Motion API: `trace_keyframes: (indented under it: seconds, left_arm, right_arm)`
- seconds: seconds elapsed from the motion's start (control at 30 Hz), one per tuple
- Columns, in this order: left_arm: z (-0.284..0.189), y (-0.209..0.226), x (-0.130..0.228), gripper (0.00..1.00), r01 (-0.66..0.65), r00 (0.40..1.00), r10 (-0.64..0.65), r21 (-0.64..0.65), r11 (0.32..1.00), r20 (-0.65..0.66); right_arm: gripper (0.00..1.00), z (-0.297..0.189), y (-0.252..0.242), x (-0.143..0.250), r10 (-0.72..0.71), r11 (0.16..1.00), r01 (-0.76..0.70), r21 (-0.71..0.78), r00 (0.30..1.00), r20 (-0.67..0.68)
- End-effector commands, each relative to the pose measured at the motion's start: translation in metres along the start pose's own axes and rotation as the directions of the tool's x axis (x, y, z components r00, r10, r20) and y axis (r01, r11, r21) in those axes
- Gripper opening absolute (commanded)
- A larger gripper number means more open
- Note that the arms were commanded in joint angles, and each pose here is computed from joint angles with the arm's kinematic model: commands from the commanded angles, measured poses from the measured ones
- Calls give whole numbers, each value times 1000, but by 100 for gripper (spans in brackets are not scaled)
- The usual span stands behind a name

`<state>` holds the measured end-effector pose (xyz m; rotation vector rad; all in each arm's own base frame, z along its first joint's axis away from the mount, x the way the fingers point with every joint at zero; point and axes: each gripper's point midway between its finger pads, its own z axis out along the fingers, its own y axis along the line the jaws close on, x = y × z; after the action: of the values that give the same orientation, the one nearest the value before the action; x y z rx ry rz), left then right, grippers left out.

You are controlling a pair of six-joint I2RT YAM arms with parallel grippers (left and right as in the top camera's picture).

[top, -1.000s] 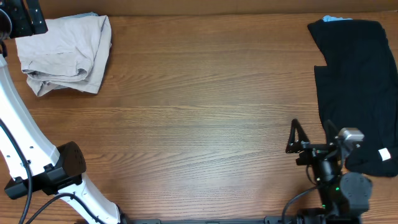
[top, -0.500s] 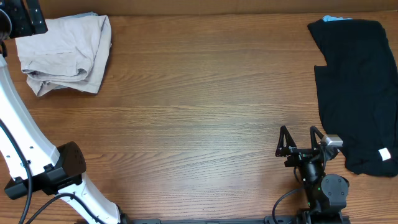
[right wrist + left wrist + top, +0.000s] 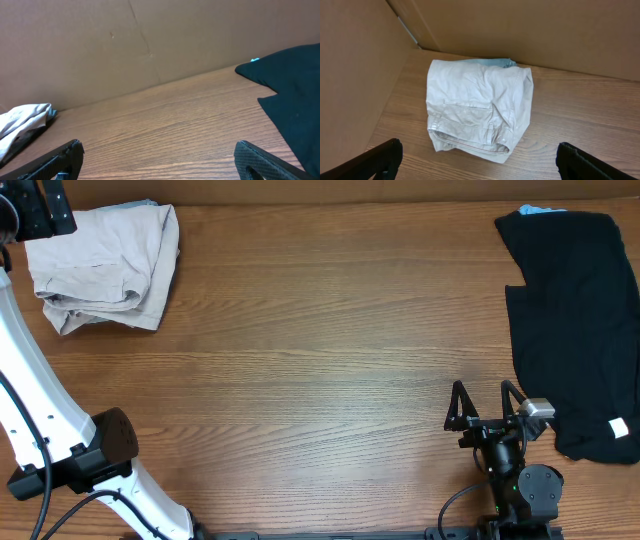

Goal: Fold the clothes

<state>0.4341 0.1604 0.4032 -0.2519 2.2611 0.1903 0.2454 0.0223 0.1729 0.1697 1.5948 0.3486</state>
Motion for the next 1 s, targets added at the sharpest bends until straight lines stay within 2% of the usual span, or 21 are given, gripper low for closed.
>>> trace_keyframes:
  seconds: [0.0, 0.43, 0.57, 0.63, 0.73, 0.83, 0.97]
  left_arm:
    - [-1, -1, -1, 100, 17, 1000, -17, 3, 1000, 6]
    - [-1, -3, -2, 100, 13, 1000, -14, 8, 1000, 6]
    - [-18, -10, -7, 100, 2, 999, -3, 14, 1000, 39]
    - [-42, -22, -7, 100, -16, 998, 14, 31, 999, 65]
    - [-68, -42, 14, 100, -41, 998, 38, 66, 997, 39]
    - [-88, -65, 53, 100, -78, 996, 81, 115, 990, -24]
    - [-108, -77, 101, 100, -137, 989, 143, 119, 983, -45]
  right_arm:
    - [100, 0, -1, 1, 4, 1000, -4, 2, 1000, 7]
    - [100, 0, -1, 1, 4, 1000, -4, 2, 1000, 7]
    - [100, 0, -1, 1, 4, 1000, -4, 2, 1000, 7]
    - [100, 0, -1, 1, 4, 1000, -4, 2, 1000, 7]
    - [100, 0, -1, 1, 4, 1000, -4, 2, 1000, 7]
    - [100, 0, -1, 1, 4, 1000, -4, 2, 1000, 7]
    - [100, 0, -1, 1, 4, 1000, -4, 2, 1000, 7]
